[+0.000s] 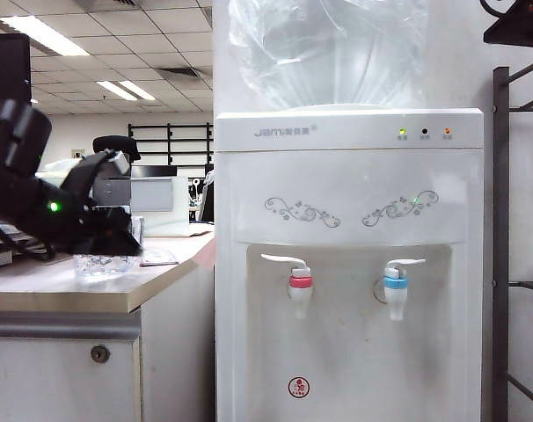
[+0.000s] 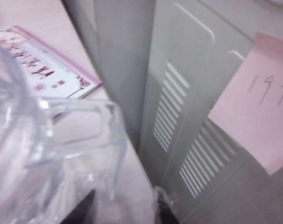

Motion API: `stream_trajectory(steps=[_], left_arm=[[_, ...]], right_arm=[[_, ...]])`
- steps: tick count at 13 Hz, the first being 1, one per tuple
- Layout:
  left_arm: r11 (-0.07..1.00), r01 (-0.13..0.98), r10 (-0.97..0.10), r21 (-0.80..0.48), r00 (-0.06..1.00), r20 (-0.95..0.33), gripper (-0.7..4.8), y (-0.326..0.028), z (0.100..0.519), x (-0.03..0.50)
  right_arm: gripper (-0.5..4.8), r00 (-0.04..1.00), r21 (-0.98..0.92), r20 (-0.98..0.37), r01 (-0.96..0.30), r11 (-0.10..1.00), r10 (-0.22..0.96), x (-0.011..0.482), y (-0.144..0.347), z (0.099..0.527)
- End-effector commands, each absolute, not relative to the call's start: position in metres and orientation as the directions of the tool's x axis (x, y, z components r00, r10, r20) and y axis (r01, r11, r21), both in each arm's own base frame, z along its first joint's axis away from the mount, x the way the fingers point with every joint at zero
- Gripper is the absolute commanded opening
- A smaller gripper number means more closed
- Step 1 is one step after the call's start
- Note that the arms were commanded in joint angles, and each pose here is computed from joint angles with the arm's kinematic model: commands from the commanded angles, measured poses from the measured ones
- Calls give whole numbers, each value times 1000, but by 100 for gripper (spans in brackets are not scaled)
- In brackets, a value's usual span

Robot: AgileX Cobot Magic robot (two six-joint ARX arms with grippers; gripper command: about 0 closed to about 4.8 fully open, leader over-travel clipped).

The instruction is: Pick up the plastic mug from the left desk, go to the cold water outlet of the water dispenser, press the vertical switch to get some water, then put the mug back on the desk.

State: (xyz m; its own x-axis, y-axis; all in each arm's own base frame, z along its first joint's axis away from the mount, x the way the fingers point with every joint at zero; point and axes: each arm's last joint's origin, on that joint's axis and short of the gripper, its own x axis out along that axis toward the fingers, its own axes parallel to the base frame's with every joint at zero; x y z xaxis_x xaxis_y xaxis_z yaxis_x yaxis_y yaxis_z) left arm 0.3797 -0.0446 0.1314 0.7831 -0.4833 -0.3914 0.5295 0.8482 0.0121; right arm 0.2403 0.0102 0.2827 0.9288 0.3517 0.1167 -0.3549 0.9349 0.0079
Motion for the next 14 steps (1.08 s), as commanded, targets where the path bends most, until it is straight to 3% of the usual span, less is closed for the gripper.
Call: stream_trajectory(steps=[1,3,5,7,9,10,13,14], left_arm=[[852,524,-474,-2,770,-426,152,-44,144,374],[860,511,-458,-10,761,-460,111,-43,152,368],[859,511,-455,-22,745,-487,8,-43,161,362],[856,516,-461,-39,727,-508,-6,-42,177,353],[856,517,-463,-21,747,-478,-6,-40,230,323],[860,510,-463,16,792,-398,-6,-36,278,289],[871,489,-459,46,843,-281,-6,-33,313,252],[914,393,-379,100,916,-131,-6,-25,333,193]], right_arm=[[-6,926,-1,141,-354,935,351,240,10,288],[-6,926,-1,141,-354,935,351,240,10,288],[-6,926,-1,141,-354,935,351,240,10,288],[-6,925,-2,145,-354,935,351,240,10,288],[-6,925,126,147,-369,921,351,239,10,289],[-6,917,112,179,-378,919,355,229,11,298],[-6,921,112,161,-374,921,355,217,11,304],[-6,930,39,87,-360,932,356,194,11,302]])
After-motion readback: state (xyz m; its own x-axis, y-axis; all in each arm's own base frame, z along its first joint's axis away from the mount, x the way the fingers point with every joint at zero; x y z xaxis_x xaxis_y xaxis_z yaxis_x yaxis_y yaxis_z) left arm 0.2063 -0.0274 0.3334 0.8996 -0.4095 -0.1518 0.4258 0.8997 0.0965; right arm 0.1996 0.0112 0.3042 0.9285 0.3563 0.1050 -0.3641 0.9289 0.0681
